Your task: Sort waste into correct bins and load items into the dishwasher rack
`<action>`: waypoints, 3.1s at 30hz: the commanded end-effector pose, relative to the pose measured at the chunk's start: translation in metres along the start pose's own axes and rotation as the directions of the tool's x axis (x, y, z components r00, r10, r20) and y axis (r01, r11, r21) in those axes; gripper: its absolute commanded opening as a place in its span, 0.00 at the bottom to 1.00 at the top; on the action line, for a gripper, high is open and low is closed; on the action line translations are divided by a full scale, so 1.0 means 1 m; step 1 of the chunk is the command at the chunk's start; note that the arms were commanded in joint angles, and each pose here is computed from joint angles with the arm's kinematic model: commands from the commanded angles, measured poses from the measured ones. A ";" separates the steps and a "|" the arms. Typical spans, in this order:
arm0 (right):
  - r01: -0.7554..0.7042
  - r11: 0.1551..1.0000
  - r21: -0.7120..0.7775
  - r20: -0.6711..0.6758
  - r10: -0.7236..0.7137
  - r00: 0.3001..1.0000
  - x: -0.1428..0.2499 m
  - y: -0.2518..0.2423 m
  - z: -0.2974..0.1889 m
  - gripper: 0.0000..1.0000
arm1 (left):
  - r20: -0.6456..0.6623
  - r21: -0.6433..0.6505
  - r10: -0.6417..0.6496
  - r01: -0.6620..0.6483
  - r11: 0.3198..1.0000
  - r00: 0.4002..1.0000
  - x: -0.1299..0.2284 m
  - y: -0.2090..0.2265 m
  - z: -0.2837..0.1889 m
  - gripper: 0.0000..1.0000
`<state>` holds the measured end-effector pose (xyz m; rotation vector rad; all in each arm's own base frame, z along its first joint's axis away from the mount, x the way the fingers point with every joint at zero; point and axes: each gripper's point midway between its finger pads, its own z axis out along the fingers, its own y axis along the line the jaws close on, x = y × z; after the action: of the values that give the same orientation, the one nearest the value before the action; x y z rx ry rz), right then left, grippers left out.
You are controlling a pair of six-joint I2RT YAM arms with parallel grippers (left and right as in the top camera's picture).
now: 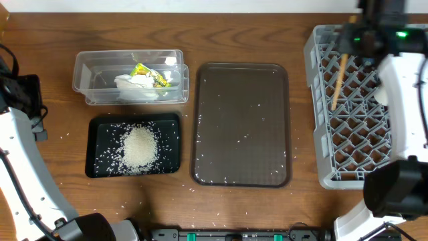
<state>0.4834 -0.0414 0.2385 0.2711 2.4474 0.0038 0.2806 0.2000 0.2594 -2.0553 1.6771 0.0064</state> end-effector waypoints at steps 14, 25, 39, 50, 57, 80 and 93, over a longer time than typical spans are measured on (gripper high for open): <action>0.073 0.993 -0.091 -0.125 -0.084 0.989 0.028 -0.013 0.071 0.01 | 0.006 -0.005 -0.014 0.014 1.000 1.000 -0.003 0.001 0.000 0.92; 0.082 0.990 -0.117 -0.159 -0.100 0.982 0.039 -0.001 0.089 0.21 | 0.006 -0.005 -0.014 0.014 1.000 1.000 -0.003 0.001 0.000 0.92; 0.004 0.993 -0.117 -0.167 -0.024 0.986 0.037 0.003 0.045 0.59 | 0.007 -0.005 -0.014 0.014 1.000 1.000 -0.003 0.001 0.000 0.92; -0.083 0.992 -0.094 -0.225 0.060 0.972 0.059 0.002 -0.045 0.55 | 0.006 -0.005 -0.014 0.014 1.000 1.000 -0.003 0.001 0.000 0.92; -0.080 0.992 -0.099 -0.295 0.048 0.954 0.106 0.004 -0.086 0.51 | 0.007 -0.005 -0.014 0.014 1.000 1.000 -0.003 0.001 0.000 0.92; -0.026 0.984 -0.177 -0.134 0.002 0.991 0.228 0.008 -0.135 0.99 | 0.007 -0.005 -0.014 0.014 1.000 1.000 -0.003 0.001 0.000 0.92; -0.024 0.985 -0.172 -0.130 0.002 0.992 0.227 0.007 -0.133 0.99 | 0.006 -0.005 -0.014 0.014 1.000 1.000 -0.003 0.001 0.000 0.92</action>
<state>0.2303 0.0173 0.2006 0.2151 2.5599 0.2444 0.2805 0.2000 0.2594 -2.0555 1.6773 0.0066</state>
